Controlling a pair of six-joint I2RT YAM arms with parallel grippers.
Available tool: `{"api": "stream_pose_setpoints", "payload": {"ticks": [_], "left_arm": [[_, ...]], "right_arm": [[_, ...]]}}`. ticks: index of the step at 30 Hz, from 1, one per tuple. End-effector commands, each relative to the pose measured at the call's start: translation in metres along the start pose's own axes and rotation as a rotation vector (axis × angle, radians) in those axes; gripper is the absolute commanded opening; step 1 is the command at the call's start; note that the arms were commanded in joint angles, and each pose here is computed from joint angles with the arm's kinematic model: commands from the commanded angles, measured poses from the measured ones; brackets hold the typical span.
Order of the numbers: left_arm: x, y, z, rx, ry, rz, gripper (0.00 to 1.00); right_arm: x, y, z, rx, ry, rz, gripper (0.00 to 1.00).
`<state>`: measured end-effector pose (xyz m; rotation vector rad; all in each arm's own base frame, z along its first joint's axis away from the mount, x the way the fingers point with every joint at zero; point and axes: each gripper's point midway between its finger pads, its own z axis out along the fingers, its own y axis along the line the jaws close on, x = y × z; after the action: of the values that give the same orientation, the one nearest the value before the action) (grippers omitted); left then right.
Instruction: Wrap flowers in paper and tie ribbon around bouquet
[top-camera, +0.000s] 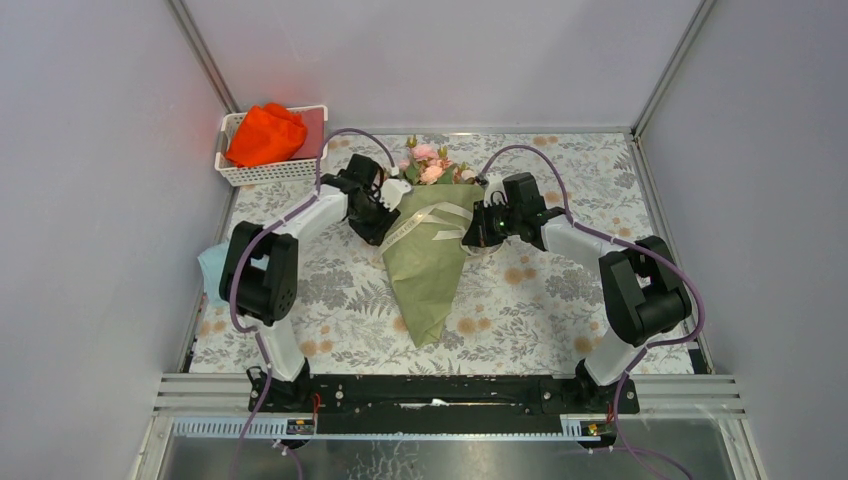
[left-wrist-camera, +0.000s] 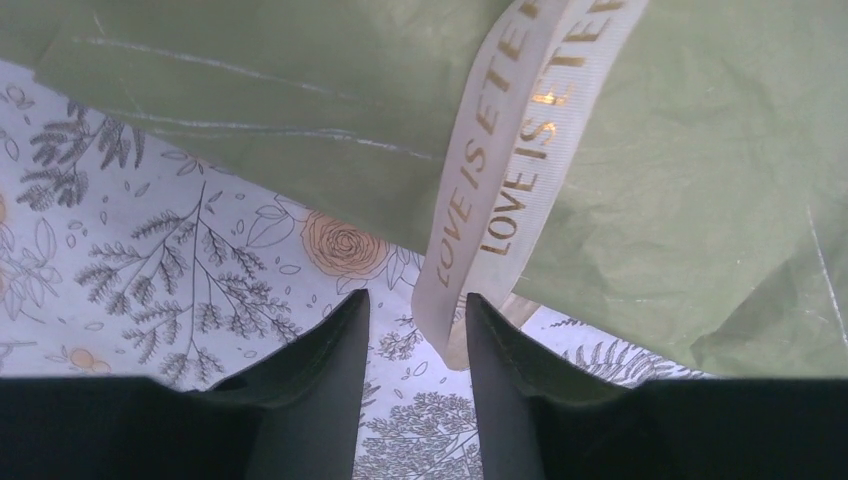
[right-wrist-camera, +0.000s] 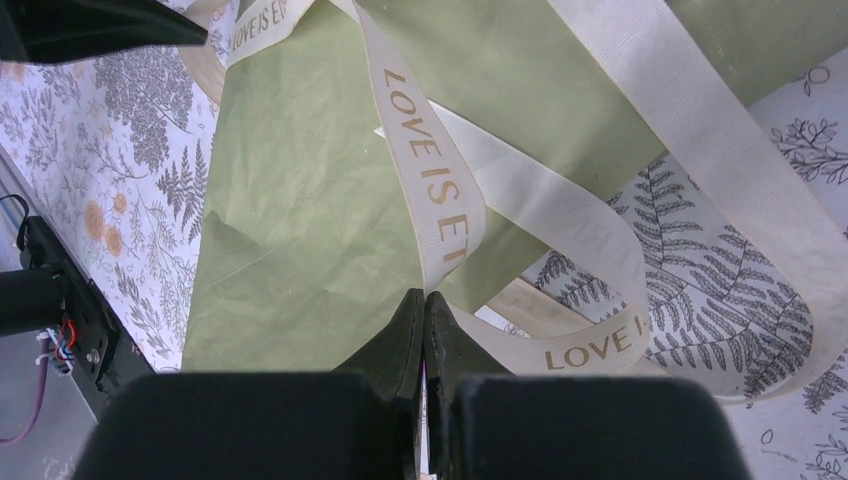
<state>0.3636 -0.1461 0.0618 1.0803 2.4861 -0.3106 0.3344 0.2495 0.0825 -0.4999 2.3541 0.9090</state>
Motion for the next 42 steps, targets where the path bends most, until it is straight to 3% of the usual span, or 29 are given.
{"api": "stream_pose_setpoints", "payload": {"ticks": [1,5,13,22,25,27,28,34,37,42], "left_arm": [[0.001,0.015,0.004,-0.075,0.003,-0.013,0.37],[0.003,0.005,0.000,-0.039,-0.012,-0.013,0.01],[-0.012,-0.076,-0.040,0.215,-0.189,0.135,0.00],[0.027,-0.134,-0.002,0.424,-0.024,0.195,0.00],[0.034,-0.150,-0.002,0.477,0.014,0.254,0.13],[0.039,-0.158,-0.006,0.492,0.026,0.315,0.38],[0.040,-0.159,-0.010,0.494,0.027,0.343,0.45],[0.033,-0.157,-0.043,0.470,-0.008,0.454,0.72],[0.031,-0.155,-0.055,0.469,-0.013,0.483,0.79],[0.009,-0.118,-0.063,0.422,-0.090,0.392,0.98]], "right_arm": [[-0.009,0.010,-0.006,-0.019,-0.008,-0.027,0.00],[-0.009,0.009,-0.006,-0.017,-0.007,-0.025,0.00],[-0.009,0.007,-0.003,-0.013,0.002,-0.014,0.00],[-0.008,0.006,0.001,-0.021,0.003,0.000,0.00],[-0.006,0.005,0.002,-0.019,0.010,0.003,0.00],[-0.006,0.004,0.002,-0.014,0.011,0.001,0.00],[-0.005,0.004,0.002,-0.012,0.012,0.000,0.00],[-0.004,0.002,0.004,-0.008,0.021,0.000,0.00],[-0.003,0.001,0.006,-0.007,0.025,0.003,0.00],[-0.002,0.000,0.006,-0.005,0.029,0.001,0.00]]}}
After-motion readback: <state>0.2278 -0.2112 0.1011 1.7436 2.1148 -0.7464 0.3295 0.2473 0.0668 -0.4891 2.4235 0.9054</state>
